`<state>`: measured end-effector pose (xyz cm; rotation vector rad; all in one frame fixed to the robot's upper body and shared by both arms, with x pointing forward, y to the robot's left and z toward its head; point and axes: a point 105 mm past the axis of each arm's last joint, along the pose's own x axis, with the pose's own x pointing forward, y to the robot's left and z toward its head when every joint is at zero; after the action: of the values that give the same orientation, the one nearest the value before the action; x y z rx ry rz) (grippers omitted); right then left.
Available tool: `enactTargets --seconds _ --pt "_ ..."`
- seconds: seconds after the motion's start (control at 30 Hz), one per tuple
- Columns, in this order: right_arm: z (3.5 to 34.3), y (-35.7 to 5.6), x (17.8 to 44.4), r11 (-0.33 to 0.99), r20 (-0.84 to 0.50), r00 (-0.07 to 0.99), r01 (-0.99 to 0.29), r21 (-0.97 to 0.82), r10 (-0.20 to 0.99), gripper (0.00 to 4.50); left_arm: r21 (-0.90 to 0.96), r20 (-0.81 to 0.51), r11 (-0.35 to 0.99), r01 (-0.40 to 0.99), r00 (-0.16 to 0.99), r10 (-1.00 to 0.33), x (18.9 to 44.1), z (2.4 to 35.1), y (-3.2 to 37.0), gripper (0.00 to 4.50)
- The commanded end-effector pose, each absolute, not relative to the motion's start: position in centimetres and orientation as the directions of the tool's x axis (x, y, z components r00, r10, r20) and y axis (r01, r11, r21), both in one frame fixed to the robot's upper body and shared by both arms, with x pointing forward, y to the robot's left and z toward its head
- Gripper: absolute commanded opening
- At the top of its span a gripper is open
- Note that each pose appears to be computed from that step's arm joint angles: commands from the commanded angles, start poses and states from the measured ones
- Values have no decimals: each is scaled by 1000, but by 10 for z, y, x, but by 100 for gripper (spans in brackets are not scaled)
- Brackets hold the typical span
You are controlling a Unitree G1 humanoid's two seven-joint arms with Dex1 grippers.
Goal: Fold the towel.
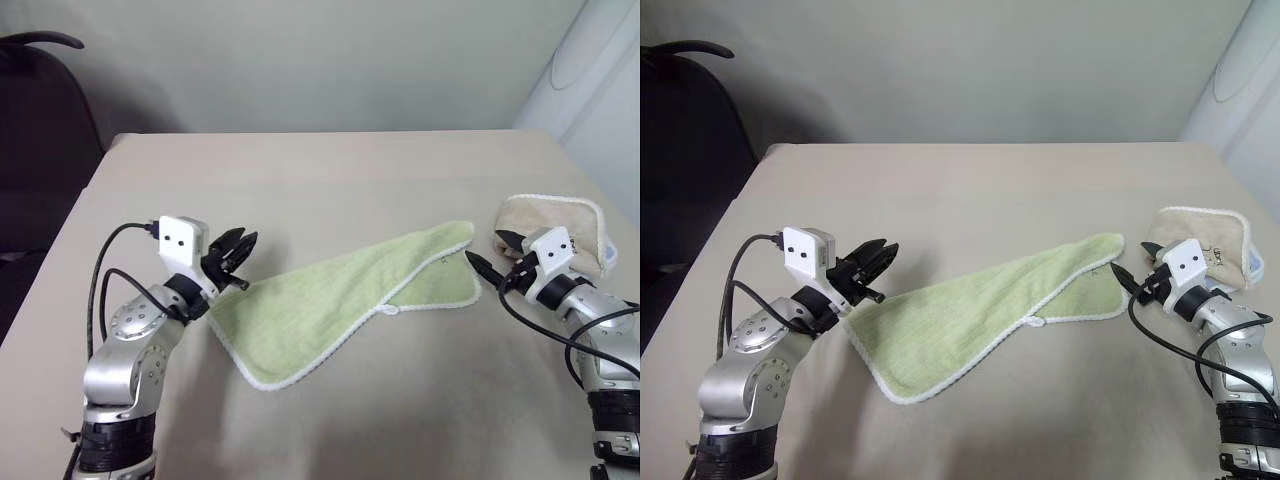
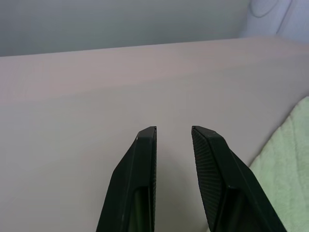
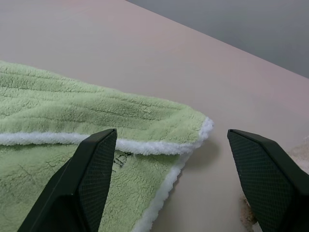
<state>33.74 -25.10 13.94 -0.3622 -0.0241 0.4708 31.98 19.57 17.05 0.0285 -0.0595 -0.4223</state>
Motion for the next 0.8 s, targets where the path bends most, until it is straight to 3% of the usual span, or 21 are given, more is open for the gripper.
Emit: enactTargets --seconds 0.03,0.17,0.43,0.8 --pt "154 -256 343 805 -35 894 -418 -421 447 386 54 71 898 437 895 -440 312 176 192 125" --pt "152 -258 349 728 -81 887 -423 -540 455 386 71 31 860 504 861 -507 304 170 181 125" --pt "142 -260 370 390 -239 860 -431 -814 452 386 79 17 838 540 840 -543 300 164 170 125" --pt "139 -254 401 127 -263 869 -342 -931 418 386 80 27 841 535 843 -538 302 163 166 125"
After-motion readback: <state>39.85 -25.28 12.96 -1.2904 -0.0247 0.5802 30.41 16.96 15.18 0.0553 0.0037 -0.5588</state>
